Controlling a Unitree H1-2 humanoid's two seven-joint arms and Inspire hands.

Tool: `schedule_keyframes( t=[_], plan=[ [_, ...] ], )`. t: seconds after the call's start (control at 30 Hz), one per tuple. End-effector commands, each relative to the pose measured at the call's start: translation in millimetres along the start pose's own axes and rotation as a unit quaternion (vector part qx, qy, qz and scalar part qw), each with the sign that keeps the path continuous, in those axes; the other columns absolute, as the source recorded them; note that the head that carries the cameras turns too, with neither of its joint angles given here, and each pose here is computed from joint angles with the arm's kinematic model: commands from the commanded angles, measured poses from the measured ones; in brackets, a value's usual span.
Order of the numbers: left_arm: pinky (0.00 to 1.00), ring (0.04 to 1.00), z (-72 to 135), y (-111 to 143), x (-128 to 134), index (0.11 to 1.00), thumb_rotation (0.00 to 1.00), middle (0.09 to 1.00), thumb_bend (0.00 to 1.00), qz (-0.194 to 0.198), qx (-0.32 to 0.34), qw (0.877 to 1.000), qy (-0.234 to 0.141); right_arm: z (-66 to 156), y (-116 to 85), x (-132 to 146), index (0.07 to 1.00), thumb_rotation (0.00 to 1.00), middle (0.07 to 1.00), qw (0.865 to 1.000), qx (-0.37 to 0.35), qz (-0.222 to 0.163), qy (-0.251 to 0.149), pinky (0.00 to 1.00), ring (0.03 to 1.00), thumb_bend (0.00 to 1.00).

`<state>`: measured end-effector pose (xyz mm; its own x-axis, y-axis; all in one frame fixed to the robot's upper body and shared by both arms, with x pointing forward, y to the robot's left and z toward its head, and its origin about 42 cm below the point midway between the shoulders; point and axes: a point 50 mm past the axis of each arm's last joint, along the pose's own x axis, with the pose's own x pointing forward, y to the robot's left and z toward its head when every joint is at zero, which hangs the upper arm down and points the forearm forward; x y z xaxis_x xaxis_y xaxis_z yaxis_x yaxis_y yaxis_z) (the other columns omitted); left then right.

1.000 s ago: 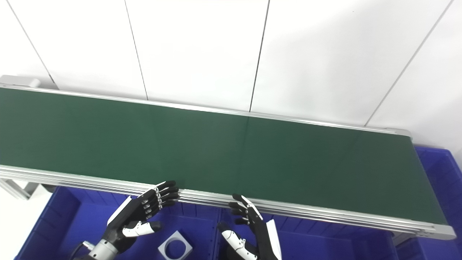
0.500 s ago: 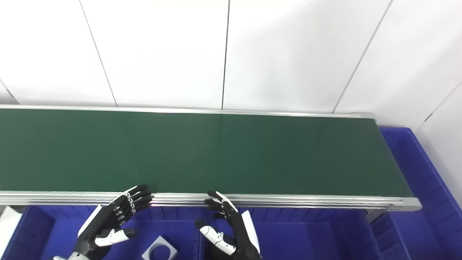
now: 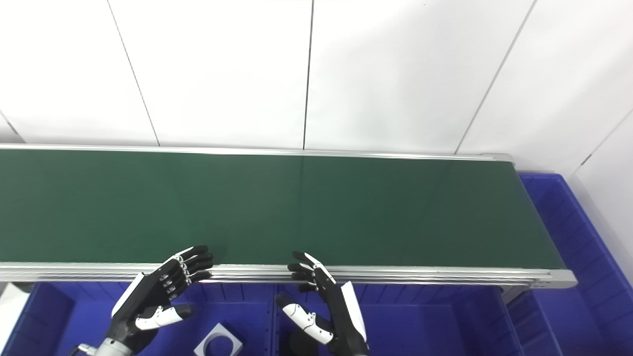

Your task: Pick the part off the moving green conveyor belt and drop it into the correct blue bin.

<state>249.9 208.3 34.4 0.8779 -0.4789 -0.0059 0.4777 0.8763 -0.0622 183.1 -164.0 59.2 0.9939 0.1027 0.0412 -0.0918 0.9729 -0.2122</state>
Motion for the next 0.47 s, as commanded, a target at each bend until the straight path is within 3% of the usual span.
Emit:
schedule_keyframes(
  t=[0.0, 0.27, 0.43],
  plan=[
    [0.78, 0.824, 15.8, -5.6, 10.8, 0.838, 0.41, 0.828, 1.00, -0.005, 0.009, 1.000, -0.027, 12.8, -6.8, 3.9, 0.849, 0.68, 0.776, 1.000, 0.002, -0.005, -0.016, 0.66, 0.751, 0.64],
    [0.74, 0.809, 40.6, -39.1, 14.3, 0.857, 0.51, 0.837, 1.00, -0.004, 0.010, 0.999, -0.040, 28.4, -28.7, 3.1, 0.833, 0.69, 0.754, 1.000, -0.001, -0.013, -0.024, 0.64, 0.724, 0.62],
    [0.75, 0.817, 47.7, -55.5, 7.6, 0.859, 0.49, 0.846, 1.00, 0.002, 0.001, 0.999, -0.044, 29.3, -30.8, 4.1, 0.828, 0.71, 0.755, 0.999, 0.002, -0.013, -0.030, 0.62, 0.711, 0.59]
  ],
)
